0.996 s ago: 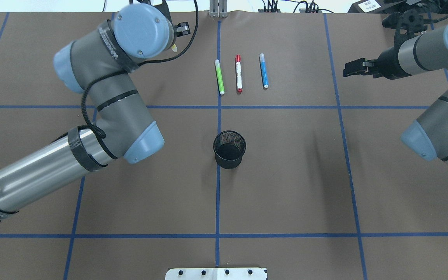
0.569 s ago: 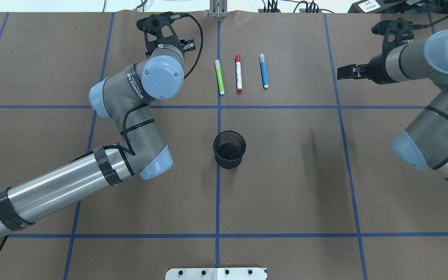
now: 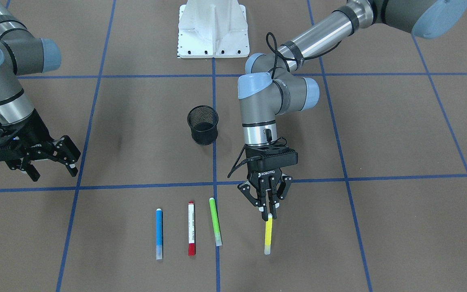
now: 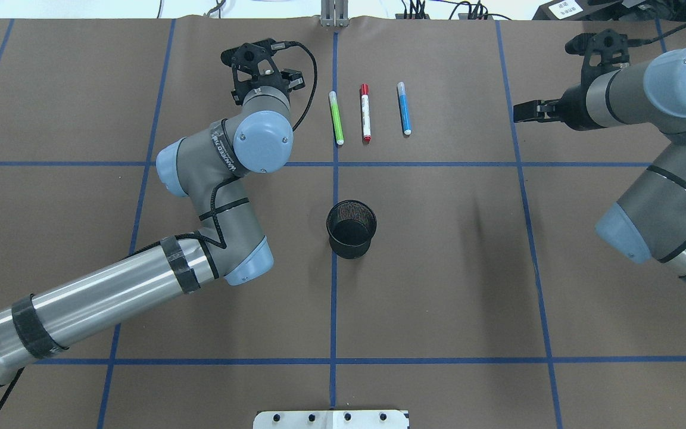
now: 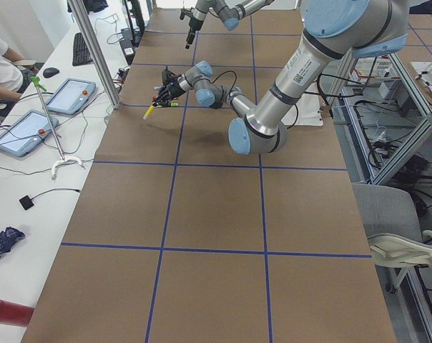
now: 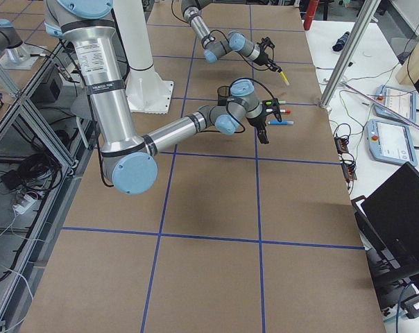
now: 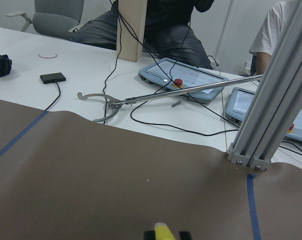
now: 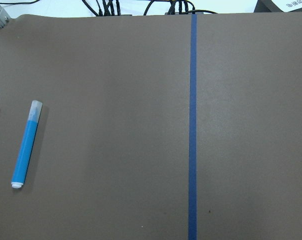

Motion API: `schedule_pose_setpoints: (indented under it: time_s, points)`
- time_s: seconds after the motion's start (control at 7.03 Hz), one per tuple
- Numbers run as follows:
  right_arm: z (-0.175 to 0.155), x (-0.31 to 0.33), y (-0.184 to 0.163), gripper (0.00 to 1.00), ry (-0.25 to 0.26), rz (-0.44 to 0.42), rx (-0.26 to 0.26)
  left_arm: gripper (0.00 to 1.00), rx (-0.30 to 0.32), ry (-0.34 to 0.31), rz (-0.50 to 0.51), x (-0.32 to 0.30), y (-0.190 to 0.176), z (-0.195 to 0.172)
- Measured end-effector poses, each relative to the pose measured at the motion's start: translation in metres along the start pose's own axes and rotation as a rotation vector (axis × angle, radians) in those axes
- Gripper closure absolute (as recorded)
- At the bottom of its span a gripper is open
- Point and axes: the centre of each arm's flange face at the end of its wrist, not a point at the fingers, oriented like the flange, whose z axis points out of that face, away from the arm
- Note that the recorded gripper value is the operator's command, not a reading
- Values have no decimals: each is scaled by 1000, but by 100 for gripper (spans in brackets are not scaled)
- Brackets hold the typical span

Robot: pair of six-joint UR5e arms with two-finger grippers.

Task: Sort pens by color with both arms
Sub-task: 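Lower the yellow highlighter beside the green marker and open the left gripper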

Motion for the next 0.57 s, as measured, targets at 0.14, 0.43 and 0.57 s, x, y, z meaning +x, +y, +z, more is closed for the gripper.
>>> schedule_pose_setpoints:
  time_s: [0.14, 0.43, 0.57]
  points:
    - [0, -1, 0, 1, -2, 6, 0, 100, 12, -7, -8, 10, 4, 3]
    - [0, -1, 1, 1, -3, 18, -1, 81, 17, -16, -9, 20, 10, 6]
    - [0, -1, 2, 1, -3, 21, -1, 21, 12, -18, -5, 21, 16, 7]
